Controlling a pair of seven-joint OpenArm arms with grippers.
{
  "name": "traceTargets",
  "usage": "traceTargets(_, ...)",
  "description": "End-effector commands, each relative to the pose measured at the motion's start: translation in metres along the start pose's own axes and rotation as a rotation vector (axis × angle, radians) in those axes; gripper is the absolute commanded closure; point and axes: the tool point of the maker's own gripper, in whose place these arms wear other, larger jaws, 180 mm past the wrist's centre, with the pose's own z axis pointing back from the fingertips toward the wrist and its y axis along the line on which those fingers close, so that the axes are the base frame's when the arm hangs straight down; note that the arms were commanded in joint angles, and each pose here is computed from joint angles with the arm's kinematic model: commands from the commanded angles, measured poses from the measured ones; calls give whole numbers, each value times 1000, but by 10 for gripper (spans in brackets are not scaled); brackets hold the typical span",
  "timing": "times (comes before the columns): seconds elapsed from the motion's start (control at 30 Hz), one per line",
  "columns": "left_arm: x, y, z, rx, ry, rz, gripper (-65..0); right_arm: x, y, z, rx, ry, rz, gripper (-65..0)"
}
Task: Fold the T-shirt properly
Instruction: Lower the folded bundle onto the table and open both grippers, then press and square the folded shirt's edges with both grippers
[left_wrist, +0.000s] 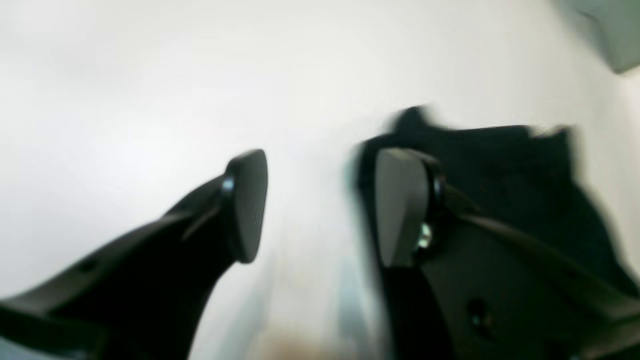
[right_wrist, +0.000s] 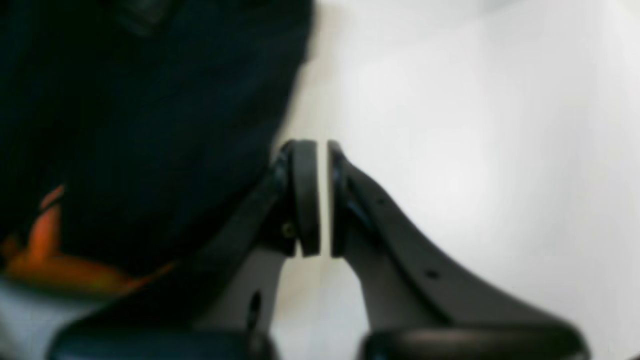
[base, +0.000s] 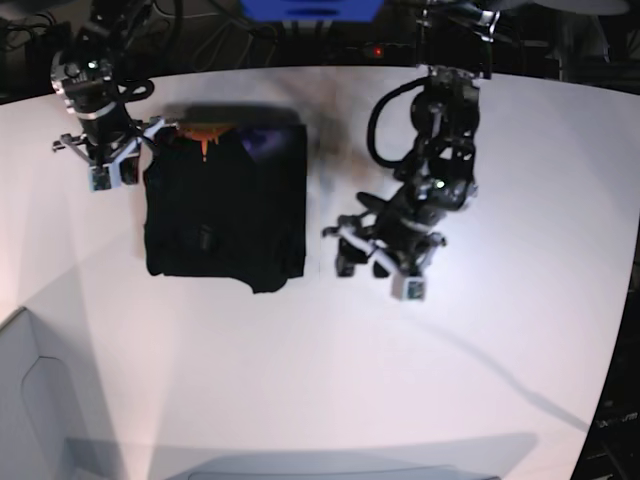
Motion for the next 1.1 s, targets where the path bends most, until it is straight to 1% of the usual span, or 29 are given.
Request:
traceTargets(0.0, 18, 2, 10, -5, -68, -1, -339, 13, 16, 2, 56, -58, 1, 0)
traceTargets(0.1, 4, 35, 26, 76, -57, 36, -339, 11, 50, 3, 163, -64, -4, 0)
traceTargets(0.17, -6, 52, 33, 118, -42, 54, -339, 11, 68, 3, 217, -78, -2, 0)
traceTargets(0.27, -22, 65, 39, 152, -12, 75, -339, 12, 91, 5, 281, -113, -9, 0)
traceTargets(0.37, -34, 67, 44, 160, 11, 83, -339, 8, 95, -6, 302, -111, -28, 0)
traceTargets(0.4, -37, 67, 44, 160, 17, 85, -339, 7, 93, -11, 300, -110, -31, 0)
traceTargets(0.57, -63, 60, 47, 151, 75, 100, -339, 5, 49, -27, 221, -97, -12, 0)
traceTargets(0.7, -93, 35, 46, 93, 148, 85, -339, 9, 21, -35, 170, -99, -2, 0)
traceTargets(0.83, -112, 3, 40, 21, 202, 79, -339, 20, 9, -31, 137, -123, 8, 0)
traceTargets(0.97, -145, -16, 31, -25, 295, 76, -339, 39, 7, -19, 117, -176, 43, 0)
traceTargets(1.07, -170, -42, 25, -79, 362, 78, -339, 51, 7, -12, 105, -206, 63, 0)
